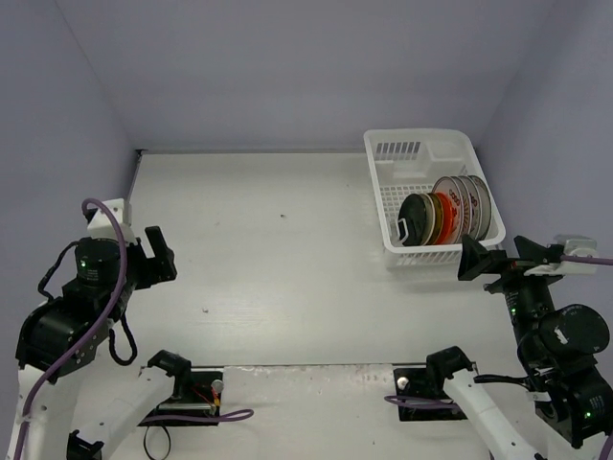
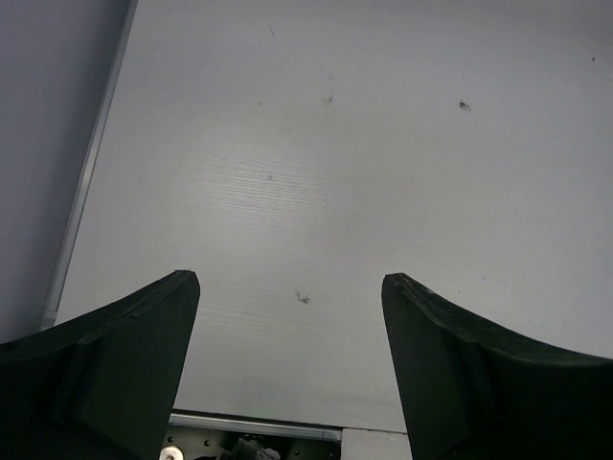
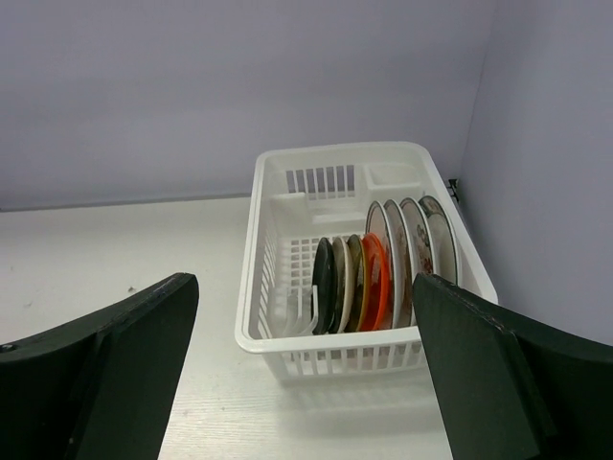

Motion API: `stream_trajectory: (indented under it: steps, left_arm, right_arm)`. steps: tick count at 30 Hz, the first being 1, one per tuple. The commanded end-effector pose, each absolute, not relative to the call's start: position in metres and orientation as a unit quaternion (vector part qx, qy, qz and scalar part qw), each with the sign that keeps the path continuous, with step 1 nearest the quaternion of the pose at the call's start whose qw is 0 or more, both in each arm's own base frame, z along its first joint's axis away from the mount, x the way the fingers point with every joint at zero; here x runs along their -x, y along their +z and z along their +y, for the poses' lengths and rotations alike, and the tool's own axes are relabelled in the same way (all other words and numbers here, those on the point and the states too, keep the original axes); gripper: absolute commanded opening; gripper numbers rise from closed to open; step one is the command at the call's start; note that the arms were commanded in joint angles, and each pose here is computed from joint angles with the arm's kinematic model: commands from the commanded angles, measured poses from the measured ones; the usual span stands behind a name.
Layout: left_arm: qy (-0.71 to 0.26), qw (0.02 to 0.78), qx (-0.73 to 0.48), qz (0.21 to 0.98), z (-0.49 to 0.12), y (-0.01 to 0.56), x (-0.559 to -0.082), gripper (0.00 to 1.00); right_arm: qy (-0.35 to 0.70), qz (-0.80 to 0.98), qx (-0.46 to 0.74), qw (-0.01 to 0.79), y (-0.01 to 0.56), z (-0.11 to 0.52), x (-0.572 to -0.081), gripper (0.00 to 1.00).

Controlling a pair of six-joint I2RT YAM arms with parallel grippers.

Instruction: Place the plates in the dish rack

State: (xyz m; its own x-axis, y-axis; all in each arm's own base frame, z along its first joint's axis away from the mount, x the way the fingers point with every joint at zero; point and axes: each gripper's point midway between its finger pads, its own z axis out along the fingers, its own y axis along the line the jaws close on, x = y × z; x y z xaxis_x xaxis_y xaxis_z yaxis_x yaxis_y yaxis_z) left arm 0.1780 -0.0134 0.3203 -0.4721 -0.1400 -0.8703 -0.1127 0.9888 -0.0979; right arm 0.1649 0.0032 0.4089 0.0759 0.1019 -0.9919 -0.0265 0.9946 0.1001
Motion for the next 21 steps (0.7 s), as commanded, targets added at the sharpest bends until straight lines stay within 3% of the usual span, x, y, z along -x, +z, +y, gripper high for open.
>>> stream_trajectory:
  steps: [1, 5, 7, 10, 21]
  left_arm:
    - [0.006, 0.513, 0.091, 0.854, -0.002, 0.329, -0.173, 0.77]
    - [0.001, 0.520, 0.099, 0.848, 0.002, 0.330, -0.162, 0.78]
    - [-0.001, 0.524, 0.102, 0.845, 0.003, 0.330, -0.159, 0.91]
    - [-0.001, 0.528, 0.103, 0.843, 0.005, 0.332, -0.155, 0.97]
    - [-0.001, 0.517, 0.095, 0.851, 0.003, 0.327, -0.153, 0.97]
  right_arm:
    - [0.065, 0.662, -0.025, 0.746, 0.419, 0.010, -0.166, 1.00]
    - [0.072, 0.661, -0.018, 0.747, 0.419, 0.012, -0.161, 1.00]
    - [0.072, 0.660, -0.019, 0.747, 0.419, 0.011, -0.160, 1.00]
    - [0.072, 0.660, -0.022, 0.747, 0.418, 0.010, -0.158, 1.00]
    - [0.068, 0.658, -0.025, 0.750, 0.417, 0.006, -0.153, 1.00]
